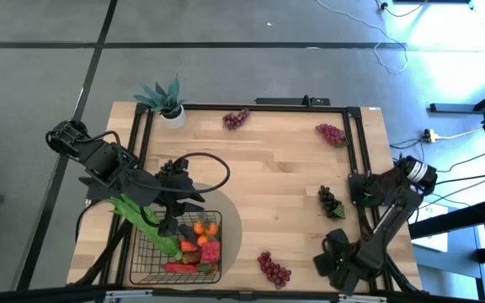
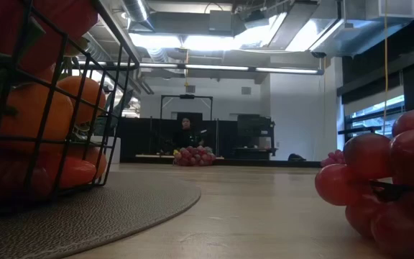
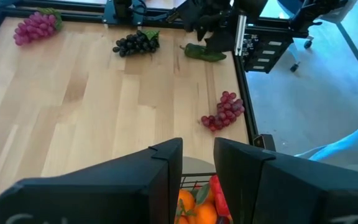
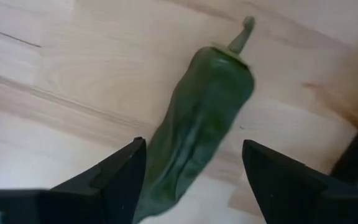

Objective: Build produce basket
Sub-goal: Put the green chilli pepper into the wire basket

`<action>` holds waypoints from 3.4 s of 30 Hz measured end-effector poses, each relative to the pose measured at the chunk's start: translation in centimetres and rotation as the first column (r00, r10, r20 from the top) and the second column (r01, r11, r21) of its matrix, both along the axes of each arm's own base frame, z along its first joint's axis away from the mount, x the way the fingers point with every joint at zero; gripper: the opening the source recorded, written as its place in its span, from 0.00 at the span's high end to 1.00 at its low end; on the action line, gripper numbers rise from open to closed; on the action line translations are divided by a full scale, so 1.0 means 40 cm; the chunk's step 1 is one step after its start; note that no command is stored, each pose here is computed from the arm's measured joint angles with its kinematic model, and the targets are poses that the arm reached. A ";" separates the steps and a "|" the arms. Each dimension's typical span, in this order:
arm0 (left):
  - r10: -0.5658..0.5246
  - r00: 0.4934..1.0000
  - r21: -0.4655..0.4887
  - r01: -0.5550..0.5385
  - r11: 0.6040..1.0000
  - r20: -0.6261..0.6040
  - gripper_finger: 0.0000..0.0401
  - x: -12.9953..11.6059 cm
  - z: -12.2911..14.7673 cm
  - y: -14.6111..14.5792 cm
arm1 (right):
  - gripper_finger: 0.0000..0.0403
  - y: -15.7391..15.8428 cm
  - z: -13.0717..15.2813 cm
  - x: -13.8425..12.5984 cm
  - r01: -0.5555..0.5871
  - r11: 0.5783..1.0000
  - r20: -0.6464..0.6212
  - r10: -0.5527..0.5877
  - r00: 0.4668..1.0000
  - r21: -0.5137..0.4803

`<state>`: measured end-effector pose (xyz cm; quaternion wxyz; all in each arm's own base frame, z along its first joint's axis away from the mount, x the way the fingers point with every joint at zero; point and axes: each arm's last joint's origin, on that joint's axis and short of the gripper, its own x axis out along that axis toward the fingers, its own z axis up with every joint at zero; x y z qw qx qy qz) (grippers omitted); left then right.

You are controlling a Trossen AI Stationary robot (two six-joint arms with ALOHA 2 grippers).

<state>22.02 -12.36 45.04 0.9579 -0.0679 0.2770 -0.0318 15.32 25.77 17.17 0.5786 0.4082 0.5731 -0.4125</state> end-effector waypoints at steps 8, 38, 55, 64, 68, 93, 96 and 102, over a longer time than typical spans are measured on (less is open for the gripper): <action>0.000 1.000 0.000 0.000 1.000 0.000 0.80 0.000 0.000 0.000 | 0.34 0.017 -0.057 0.011 -0.028 0.999 -0.017 0.027 0.999 -0.043; -0.086 0.991 -0.099 0.076 0.992 -0.105 0.80 -0.032 -0.015 -0.035 | 0.80 -0.009 0.053 0.201 -0.335 0.929 0.132 0.356 0.925 -0.157; -0.026 0.980 -0.136 -0.001 0.991 -0.199 0.80 -0.071 -0.070 -0.102 | 0.80 -0.176 0.293 0.437 -0.497 0.742 0.229 0.634 0.739 -0.450; -0.005 0.962 -0.154 -0.038 0.987 -0.271 0.80 -0.079 -0.138 -0.134 | 0.80 -0.234 0.427 0.582 -0.385 0.589 0.433 0.797 0.421 -0.711; 0.006 0.964 -0.165 -0.052 0.985 -0.264 0.80 -0.085 -0.139 -0.142 | 0.80 -0.249 0.445 0.624 -0.309 0.541 0.464 0.837 0.290 -0.783; 0.017 0.973 -0.182 -0.060 0.981 -0.229 0.80 -0.081 -0.134 -0.147 | 0.80 -0.285 0.139 0.715 -0.101 0.519 0.526 0.849 -0.053 -0.849; 0.017 0.973 -0.182 -0.060 0.982 -0.229 0.80 -0.081 -0.134 -0.147 | 0.80 -0.284 0.123 0.723 -0.094 0.514 0.520 0.852 -0.057 -0.852; 0.024 0.973 -0.188 -0.069 0.980 -0.230 0.80 -0.081 -0.134 -0.147 | 0.80 -0.279 0.072 0.737 -0.108 0.485 0.492 0.869 -0.051 -0.868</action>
